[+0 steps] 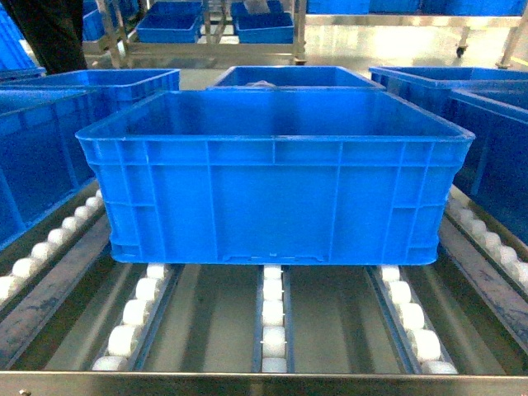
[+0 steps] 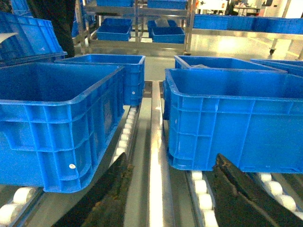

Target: Place box next to blue box on left shelf

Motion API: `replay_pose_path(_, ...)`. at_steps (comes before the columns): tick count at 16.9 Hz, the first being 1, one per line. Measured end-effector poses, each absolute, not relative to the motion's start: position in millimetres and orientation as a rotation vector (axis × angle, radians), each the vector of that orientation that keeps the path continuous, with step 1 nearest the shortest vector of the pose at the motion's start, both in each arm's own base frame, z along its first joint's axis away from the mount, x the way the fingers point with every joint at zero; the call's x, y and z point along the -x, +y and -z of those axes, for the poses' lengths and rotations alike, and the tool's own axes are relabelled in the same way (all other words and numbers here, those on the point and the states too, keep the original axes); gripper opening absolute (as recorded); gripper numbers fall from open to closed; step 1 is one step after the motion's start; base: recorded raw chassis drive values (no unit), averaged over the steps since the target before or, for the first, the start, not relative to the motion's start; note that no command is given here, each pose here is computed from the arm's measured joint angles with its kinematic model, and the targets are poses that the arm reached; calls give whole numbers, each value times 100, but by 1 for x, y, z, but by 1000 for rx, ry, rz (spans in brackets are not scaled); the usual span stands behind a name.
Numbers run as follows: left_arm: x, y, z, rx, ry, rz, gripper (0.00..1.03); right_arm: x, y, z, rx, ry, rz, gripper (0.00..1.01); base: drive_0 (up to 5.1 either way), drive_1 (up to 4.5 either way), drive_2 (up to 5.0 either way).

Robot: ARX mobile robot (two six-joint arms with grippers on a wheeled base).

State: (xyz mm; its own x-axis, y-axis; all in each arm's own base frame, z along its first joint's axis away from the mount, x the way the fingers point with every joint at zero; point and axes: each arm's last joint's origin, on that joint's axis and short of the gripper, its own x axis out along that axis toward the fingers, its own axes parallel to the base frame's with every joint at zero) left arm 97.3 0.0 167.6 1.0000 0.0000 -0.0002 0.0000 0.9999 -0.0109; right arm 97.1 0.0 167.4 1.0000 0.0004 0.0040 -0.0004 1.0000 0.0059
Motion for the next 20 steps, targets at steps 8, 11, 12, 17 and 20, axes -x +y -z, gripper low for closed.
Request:
replay_pose_path(8,-97,0,-168,10,0,0,98,-97,0,-167,-6,-4,0,98,0,0,0)
replay_pose_path(11,-97,0,-168,10,0,0,98,-97,0,-167,-6,-4,0,98,0,0,0)
replay_pose_path(12,-97,0,-168,10,0,0,98,-97,0,-167,-6,-4,0,98,0,0,0)
replay_pose_path(17,-97,0,-168,10,0,0,98,-97,0,-167,-6,-4,0,98,0,0,0)
replay_pose_path(20,-97,0,-168,10,0,0,98,-97,0,-167,-6,-4,0,98,0,0,0)
